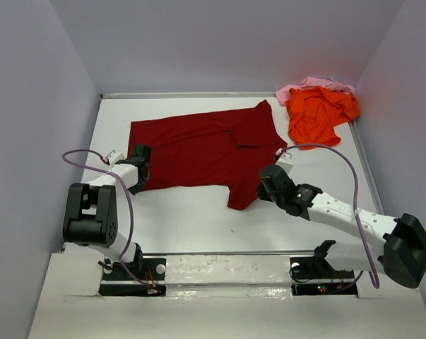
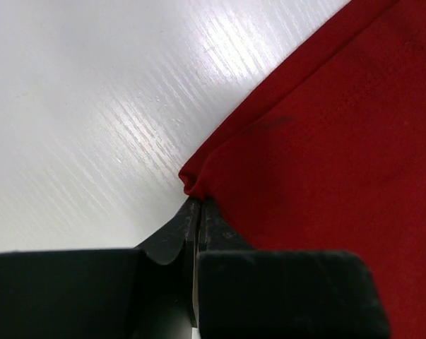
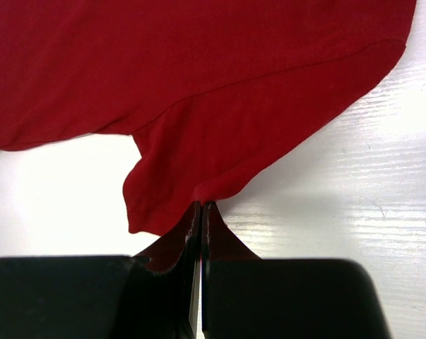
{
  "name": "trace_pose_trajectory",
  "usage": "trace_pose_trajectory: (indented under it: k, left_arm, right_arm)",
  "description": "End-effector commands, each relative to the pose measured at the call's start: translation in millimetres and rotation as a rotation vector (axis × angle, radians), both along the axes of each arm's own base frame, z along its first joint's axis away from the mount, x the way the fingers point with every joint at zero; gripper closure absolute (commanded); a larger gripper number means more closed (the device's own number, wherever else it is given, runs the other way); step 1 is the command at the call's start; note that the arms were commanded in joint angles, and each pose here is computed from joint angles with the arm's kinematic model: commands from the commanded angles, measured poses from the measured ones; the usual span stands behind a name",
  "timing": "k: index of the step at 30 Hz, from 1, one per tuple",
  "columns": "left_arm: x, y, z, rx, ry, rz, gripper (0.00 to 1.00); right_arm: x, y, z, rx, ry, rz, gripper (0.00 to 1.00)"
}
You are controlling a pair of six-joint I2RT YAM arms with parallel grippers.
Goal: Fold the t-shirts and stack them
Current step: Fold the tshirt
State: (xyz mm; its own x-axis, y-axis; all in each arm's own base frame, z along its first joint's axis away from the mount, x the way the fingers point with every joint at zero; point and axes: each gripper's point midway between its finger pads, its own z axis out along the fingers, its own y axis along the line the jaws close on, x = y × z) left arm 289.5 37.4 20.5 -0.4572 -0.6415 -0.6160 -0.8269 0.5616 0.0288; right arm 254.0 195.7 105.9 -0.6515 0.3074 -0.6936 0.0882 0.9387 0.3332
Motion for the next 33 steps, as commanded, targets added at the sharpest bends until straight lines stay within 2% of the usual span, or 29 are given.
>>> trace_pose_trajectory:
  k: [1, 4, 8, 12, 15, 21, 28, 33]
  left_arm:
    - [-1.1, 4.3, 5.1, 0.015, -0.03, 0.01, 0.94]
    - [-2.5, 4.5, 4.1, 0.015, -0.024, 0.01, 0.92]
    - [-0.6, 5.5, 6.1, 0.023, -0.02, 0.014, 0.73]
    - [0.3, 5.0, 4.6, 0.019, -0.018, 0.007, 0.37]
    - [-0.1, 5.1, 4.5, 0.02, -0.015, 0.005, 0.3]
    - [1.1, 7.0, 0.9, 0.017, -0.012, 0.015, 0.31]
    - [11.3, 15.6, -10.2, -0.011, 0.023, 0.052, 0.41]
    - [21.0, 10.3, -5.6, -0.045, -0.005, 0.027, 0.39]
  right_arm:
    - [4.8, 5.9, 9.9, 0.034, -0.046, -0.002, 1.0]
    - [4.5, 6.3, 9.7, 0.034, -0.044, 0.001, 1.0]
    - [5.1, 6.9, 13.1, 0.04, -0.053, 0.003, 1.0]
    - [5.2, 6.0, 14.4, 0.039, -0.058, 0.003, 1.0]
    - [5.0, 5.3, 14.7, 0.037, -0.061, 0.004, 1.0]
    - [5.3, 5.8, 16.8, 0.036, -0.066, 0.01, 1.0]
    - [5.6, 7.4, 20.2, 0.049, -0.075, 0.016, 1.0]
    - [4.8, 10.3, 18.5, 0.053, -0.068, 0.029, 1.0]
